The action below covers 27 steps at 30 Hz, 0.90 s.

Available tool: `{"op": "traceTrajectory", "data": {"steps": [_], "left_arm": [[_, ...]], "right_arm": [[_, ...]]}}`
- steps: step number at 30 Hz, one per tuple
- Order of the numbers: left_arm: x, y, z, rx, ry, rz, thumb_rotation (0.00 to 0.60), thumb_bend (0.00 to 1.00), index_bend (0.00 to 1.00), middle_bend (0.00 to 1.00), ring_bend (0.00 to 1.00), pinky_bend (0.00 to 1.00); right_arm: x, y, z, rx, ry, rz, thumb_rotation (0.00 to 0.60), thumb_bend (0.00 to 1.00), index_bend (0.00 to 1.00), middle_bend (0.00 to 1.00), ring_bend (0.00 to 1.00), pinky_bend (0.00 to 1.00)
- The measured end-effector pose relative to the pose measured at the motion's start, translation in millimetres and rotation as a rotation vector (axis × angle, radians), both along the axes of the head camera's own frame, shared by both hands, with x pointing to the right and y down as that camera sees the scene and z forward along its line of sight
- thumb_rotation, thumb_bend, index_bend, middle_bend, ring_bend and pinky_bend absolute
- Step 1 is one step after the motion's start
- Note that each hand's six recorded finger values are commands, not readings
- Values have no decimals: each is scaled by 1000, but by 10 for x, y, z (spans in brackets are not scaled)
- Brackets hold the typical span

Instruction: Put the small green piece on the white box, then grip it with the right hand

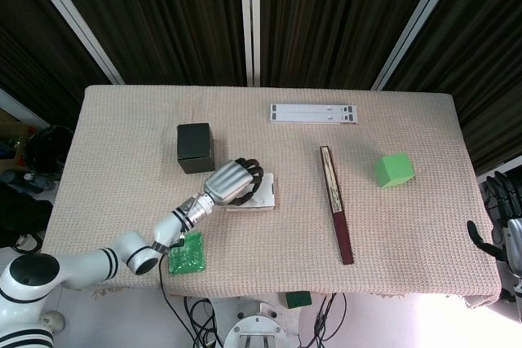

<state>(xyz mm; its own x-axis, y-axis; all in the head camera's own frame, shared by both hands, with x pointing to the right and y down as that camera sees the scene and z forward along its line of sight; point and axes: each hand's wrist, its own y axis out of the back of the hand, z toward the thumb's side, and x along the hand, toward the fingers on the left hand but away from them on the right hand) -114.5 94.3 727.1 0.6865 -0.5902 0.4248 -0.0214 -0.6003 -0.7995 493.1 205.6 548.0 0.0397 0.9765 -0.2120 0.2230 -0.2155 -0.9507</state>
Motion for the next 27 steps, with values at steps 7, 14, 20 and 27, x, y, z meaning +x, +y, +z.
{"op": "traceTrajectory", "data": {"steps": [7,14,20,27], "left_arm": [[-13,-80,95,-32,4,-41,600,417,632,310,194,303],[15,-79,100,-33,2,-28,600,418,622,310,188,293],[9,-107,122,-30,-12,-31,600,417,616,310,188,286],[4,-101,165,-34,-38,-24,600,417,573,310,188,285]], "right_arm": [[29,-2,-8,7,-2,8,600,331,0,0,0,0],[14,3,5,5,-1,6,600,331,0,0,0,0],[19,-1,9,5,1,10,600,331,0,0,0,0],[29,-7,24,2,0,14,600,330,0,0,0,0]]}}
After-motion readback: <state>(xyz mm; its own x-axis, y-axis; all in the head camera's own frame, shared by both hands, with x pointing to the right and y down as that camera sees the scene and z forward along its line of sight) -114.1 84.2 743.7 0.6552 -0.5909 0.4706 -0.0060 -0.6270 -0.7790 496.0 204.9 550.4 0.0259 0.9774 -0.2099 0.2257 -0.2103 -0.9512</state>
